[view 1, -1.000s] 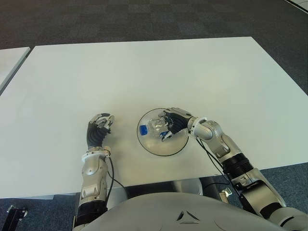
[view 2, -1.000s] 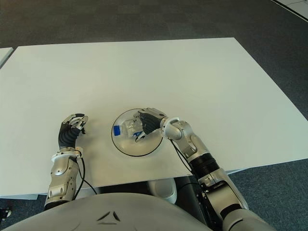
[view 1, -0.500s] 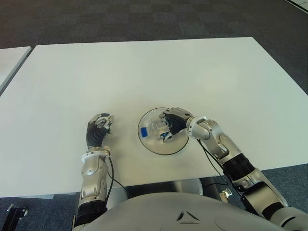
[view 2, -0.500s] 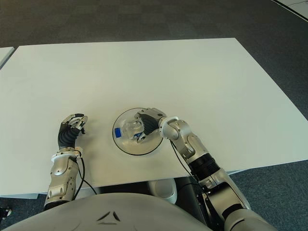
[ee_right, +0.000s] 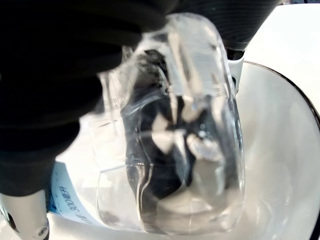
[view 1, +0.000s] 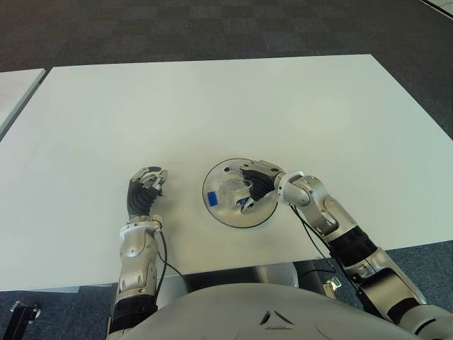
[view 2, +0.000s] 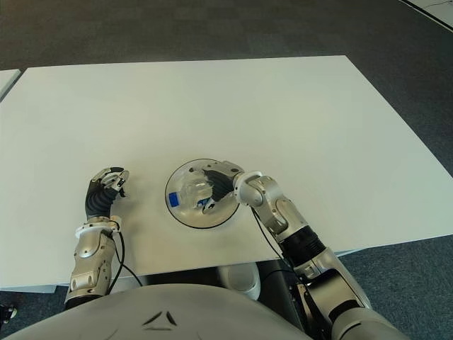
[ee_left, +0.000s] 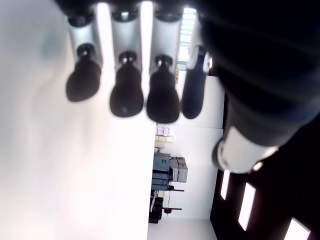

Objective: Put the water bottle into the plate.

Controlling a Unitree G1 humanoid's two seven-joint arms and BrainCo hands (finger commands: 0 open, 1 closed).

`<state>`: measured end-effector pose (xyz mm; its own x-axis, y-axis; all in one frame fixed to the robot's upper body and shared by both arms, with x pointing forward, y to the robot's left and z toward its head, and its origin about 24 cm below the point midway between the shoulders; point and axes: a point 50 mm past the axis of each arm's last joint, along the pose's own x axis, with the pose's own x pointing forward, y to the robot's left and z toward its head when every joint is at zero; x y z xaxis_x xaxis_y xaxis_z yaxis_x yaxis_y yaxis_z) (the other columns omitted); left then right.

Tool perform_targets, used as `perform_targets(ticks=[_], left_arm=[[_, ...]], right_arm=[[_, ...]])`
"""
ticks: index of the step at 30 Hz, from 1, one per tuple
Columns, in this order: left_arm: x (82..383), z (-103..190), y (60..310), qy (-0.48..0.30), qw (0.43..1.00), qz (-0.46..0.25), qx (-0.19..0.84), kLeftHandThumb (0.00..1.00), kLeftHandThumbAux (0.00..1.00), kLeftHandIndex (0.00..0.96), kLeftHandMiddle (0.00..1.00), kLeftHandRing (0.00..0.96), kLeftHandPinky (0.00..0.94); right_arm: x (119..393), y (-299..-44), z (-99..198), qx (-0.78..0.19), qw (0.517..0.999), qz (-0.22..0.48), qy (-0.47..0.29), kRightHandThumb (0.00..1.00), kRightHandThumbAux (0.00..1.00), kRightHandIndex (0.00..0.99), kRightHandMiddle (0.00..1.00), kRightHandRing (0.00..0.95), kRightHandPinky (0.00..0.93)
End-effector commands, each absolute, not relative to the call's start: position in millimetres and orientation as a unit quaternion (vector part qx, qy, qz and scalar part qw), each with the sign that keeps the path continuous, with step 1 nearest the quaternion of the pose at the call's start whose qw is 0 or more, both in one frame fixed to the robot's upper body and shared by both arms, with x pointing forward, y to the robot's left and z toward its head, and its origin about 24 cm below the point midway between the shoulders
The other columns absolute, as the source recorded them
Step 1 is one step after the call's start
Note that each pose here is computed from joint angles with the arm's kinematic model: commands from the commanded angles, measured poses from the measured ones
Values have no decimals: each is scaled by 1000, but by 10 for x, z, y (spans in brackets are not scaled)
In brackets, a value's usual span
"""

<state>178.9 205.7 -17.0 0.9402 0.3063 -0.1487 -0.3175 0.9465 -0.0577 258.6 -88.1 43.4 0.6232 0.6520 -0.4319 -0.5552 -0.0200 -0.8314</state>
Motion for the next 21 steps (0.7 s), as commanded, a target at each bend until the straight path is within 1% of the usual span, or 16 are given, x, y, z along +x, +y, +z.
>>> perform_targets(ticks=[1,3,5,8,11,15,21], left_arm=[[1792,-194,2053,80,984,153,-38,702,721,434,765,757,746],[1796,-195,2058,82,984,154,-40,702,721,434,764,757,746],[1799,-196,2059,83,984,155,-42,702,721,435,761,755,745],[1799,-193,2059,80,984,154,-44,703,721,435,760,755,755],[1799,-190,2057,79,984,154,-44,703,721,435,760,757,763],[1800,-186,2055,77,984,154,-40,703,721,435,761,760,767],[1800,-182,2050,78,984,153,-40,702,721,434,758,758,759]], right_arm=[[2569,-876,452,-564,693,443,-67,264,604,2,3,5,16],[2568,-873,460,-561,695,442,-82,285,570,1,1,2,8],[2566,-873,465,-559,697,440,-91,329,495,0,0,1,3],[2553,-881,470,-554,703,432,-106,363,412,0,0,0,0],[2539,-889,463,-551,709,425,-117,380,349,0,0,0,0],[2529,-895,457,-547,715,417,-127,391,288,0,0,0,0],[2510,-902,456,-541,723,405,-143,397,230,0,0,0,0]])
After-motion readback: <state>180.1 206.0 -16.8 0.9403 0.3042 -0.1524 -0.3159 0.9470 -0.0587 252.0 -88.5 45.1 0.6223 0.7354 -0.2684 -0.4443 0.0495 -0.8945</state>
